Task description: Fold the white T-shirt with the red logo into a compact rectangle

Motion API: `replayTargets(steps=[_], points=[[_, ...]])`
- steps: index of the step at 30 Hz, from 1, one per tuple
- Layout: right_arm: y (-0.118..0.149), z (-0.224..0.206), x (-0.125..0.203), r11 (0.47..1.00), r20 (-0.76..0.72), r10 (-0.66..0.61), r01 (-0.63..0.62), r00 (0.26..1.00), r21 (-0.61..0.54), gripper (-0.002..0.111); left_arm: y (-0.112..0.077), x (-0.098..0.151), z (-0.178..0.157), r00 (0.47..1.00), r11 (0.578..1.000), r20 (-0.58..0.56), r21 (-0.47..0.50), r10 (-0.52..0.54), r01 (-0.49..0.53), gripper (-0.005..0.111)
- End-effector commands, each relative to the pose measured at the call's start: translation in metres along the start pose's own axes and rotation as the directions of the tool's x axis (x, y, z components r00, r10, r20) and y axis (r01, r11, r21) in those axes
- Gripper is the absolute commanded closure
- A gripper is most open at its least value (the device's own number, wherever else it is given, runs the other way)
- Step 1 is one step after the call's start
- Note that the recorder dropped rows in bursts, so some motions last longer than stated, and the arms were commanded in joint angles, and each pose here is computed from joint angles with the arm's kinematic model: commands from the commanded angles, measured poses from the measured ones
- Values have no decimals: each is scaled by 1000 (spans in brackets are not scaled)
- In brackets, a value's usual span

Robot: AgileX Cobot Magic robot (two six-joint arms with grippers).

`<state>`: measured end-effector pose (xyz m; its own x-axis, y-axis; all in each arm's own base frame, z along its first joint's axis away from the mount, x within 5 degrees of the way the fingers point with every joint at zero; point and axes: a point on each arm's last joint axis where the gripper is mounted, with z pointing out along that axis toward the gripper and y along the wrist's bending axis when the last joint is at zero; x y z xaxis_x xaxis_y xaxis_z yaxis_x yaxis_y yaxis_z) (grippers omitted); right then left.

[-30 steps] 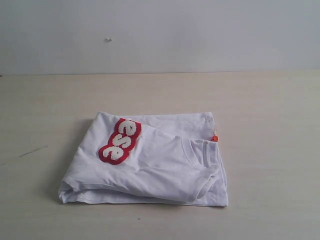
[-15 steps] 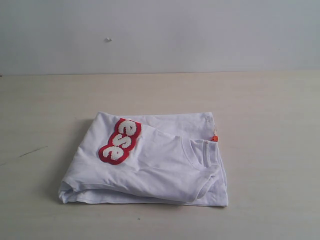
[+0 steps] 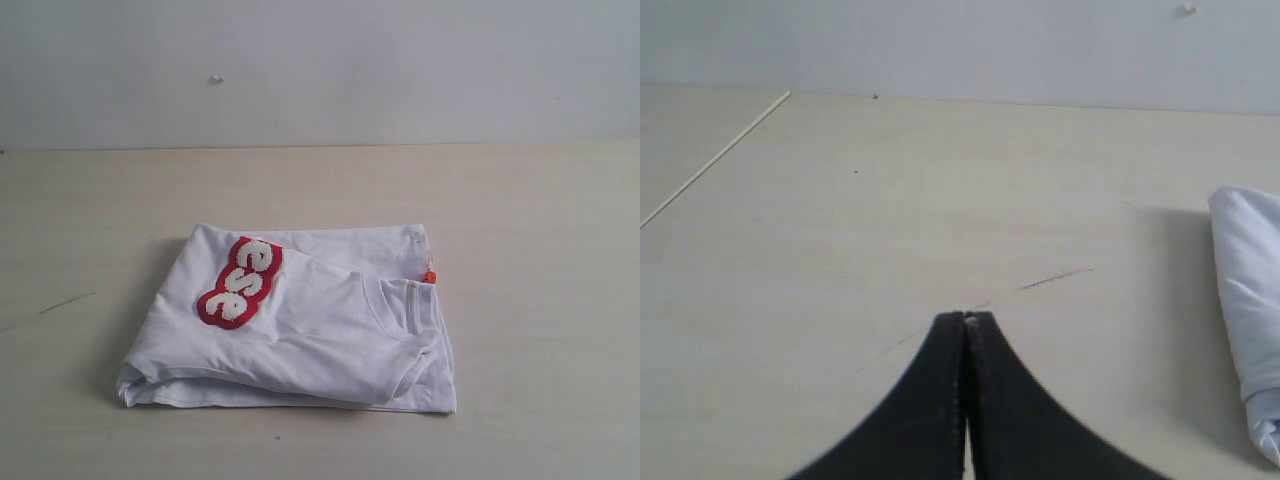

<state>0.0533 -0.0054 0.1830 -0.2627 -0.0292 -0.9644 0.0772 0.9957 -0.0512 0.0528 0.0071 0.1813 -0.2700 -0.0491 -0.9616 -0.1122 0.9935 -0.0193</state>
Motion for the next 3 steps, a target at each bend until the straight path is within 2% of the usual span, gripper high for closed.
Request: replayTargets(steps=[1, 3], points=[[0, 0, 0, 1000, 9, -1, 1, 1000, 6, 108, 0, 0, 0, 1000, 1000, 9, 5, 6, -6, 107], [0, 0, 0, 1000, 9, -1, 1, 1000, 6, 108, 0, 0, 0, 1000, 1000, 9, 5, 6, -6, 107]])
